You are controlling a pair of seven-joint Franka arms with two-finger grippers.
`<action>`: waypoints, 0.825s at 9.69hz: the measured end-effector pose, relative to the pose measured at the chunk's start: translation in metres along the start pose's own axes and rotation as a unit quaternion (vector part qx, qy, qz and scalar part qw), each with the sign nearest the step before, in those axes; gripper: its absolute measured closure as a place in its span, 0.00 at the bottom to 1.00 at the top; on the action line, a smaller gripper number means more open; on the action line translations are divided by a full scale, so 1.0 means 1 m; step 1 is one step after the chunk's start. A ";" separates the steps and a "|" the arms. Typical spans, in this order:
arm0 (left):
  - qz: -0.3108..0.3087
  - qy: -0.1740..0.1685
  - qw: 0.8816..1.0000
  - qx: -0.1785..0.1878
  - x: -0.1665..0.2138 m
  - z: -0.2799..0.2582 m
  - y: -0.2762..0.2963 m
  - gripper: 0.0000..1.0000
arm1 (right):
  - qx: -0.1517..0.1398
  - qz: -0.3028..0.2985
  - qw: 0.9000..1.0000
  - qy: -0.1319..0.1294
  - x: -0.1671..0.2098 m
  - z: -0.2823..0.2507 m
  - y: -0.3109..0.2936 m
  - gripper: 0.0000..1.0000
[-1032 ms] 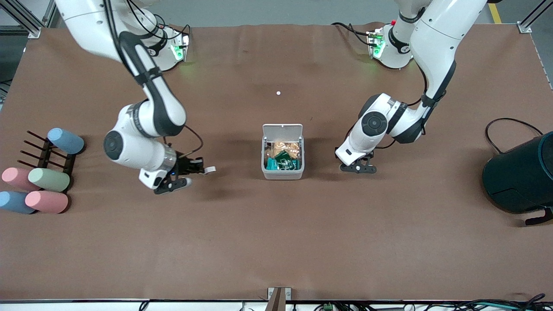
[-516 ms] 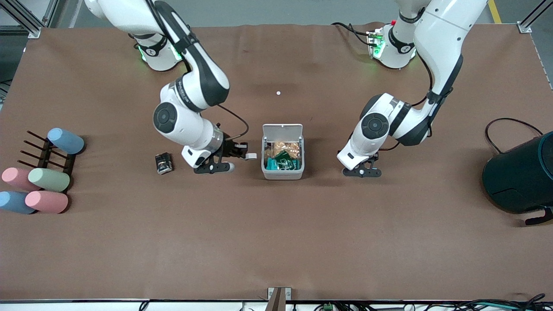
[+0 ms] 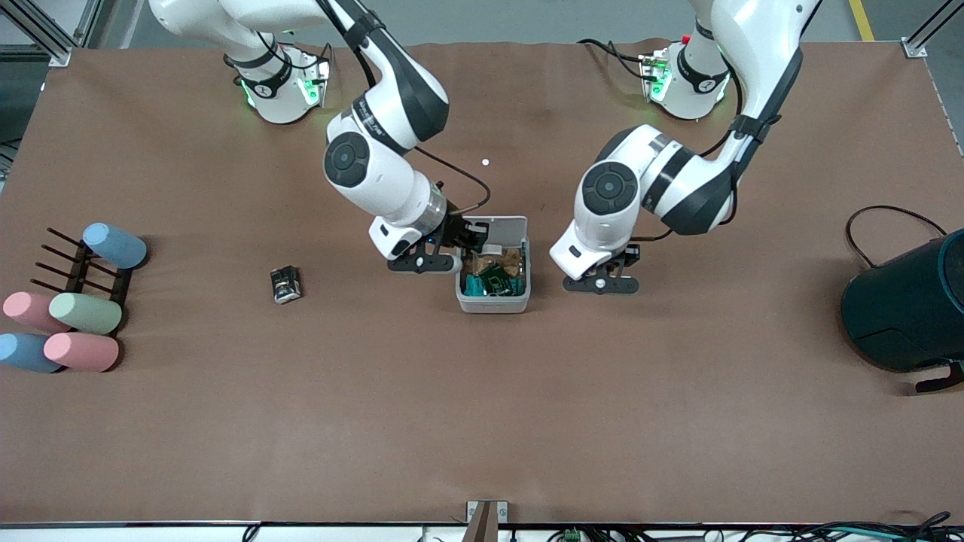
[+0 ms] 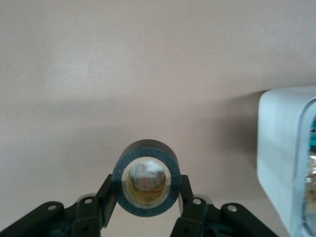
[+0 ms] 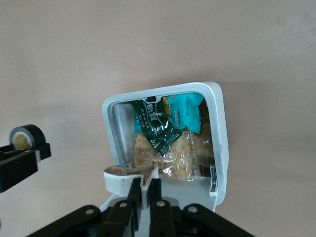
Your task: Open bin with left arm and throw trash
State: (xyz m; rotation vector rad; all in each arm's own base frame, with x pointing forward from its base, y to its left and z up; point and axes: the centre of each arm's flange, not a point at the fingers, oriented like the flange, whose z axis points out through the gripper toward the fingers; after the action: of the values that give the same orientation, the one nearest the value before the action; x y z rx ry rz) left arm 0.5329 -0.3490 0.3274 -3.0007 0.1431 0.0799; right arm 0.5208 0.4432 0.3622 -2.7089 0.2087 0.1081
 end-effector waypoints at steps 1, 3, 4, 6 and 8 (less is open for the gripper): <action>-0.004 0.003 1.000 -0.002 0.004 -0.004 -0.003 0.46 | -0.003 0.004 1.000 0.001 0.005 0.003 0.004 0.64; -0.008 0.006 1.000 -0.006 0.008 -0.008 -0.004 0.46 | -0.011 0.001 1.000 0.009 0.018 0.000 0.016 0.33; -0.019 0.006 1.000 -0.016 0.009 -0.014 0.000 0.46 | -0.023 -0.023 0.999 0.005 0.029 -0.005 0.029 0.19; -0.051 0.003 0.996 -0.078 0.018 -0.047 0.018 0.46 | -0.071 -0.090 0.993 -0.019 0.066 -0.022 0.084 0.01; -0.081 0.001 0.989 -0.122 0.022 -0.073 0.051 0.46 | -0.175 -0.141 0.974 -0.021 0.095 -0.037 0.139 0.03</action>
State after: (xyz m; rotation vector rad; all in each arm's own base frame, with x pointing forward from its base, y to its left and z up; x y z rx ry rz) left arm 0.5529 -0.4112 0.3913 -3.2432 -0.1203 0.0816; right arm 0.5938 0.2902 0.3297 -3.0481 -0.2306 0.1282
